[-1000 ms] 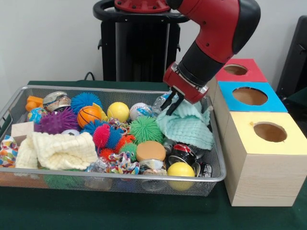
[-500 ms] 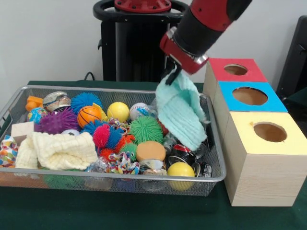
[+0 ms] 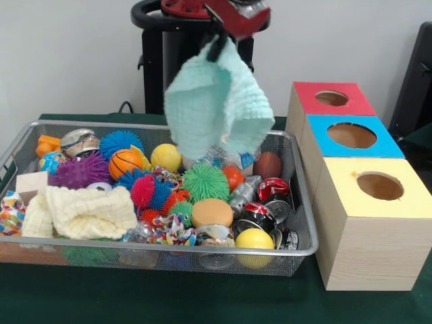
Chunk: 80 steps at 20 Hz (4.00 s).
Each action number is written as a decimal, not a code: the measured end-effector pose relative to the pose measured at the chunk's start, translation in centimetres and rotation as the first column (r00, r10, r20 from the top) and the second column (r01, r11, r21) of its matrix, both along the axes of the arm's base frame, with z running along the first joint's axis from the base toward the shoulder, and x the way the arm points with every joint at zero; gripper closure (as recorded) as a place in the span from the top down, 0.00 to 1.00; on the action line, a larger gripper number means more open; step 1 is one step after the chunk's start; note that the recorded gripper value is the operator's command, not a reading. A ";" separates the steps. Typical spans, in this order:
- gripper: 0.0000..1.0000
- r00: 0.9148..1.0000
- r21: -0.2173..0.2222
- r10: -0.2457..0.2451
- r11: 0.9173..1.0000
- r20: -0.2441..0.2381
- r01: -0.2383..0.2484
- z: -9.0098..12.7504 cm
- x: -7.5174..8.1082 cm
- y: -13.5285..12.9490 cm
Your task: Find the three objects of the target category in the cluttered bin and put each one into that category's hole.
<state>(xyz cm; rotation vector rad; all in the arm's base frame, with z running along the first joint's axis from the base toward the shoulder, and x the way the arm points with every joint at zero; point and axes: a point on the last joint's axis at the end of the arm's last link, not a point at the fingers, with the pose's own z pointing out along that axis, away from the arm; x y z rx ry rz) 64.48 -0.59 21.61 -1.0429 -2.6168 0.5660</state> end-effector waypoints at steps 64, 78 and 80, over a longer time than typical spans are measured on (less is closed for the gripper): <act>0.00 0.616 -0.007 0.740 0.641 0.269 -0.768 -11.5 5.2 -20.2; 0.00 0.564 0.014 0.797 0.576 0.217 -0.818 -13.6 2.7 -13.2; 0.00 0.562 0.016 0.799 0.572 0.214 -0.820 -13.8 2.3 -12.9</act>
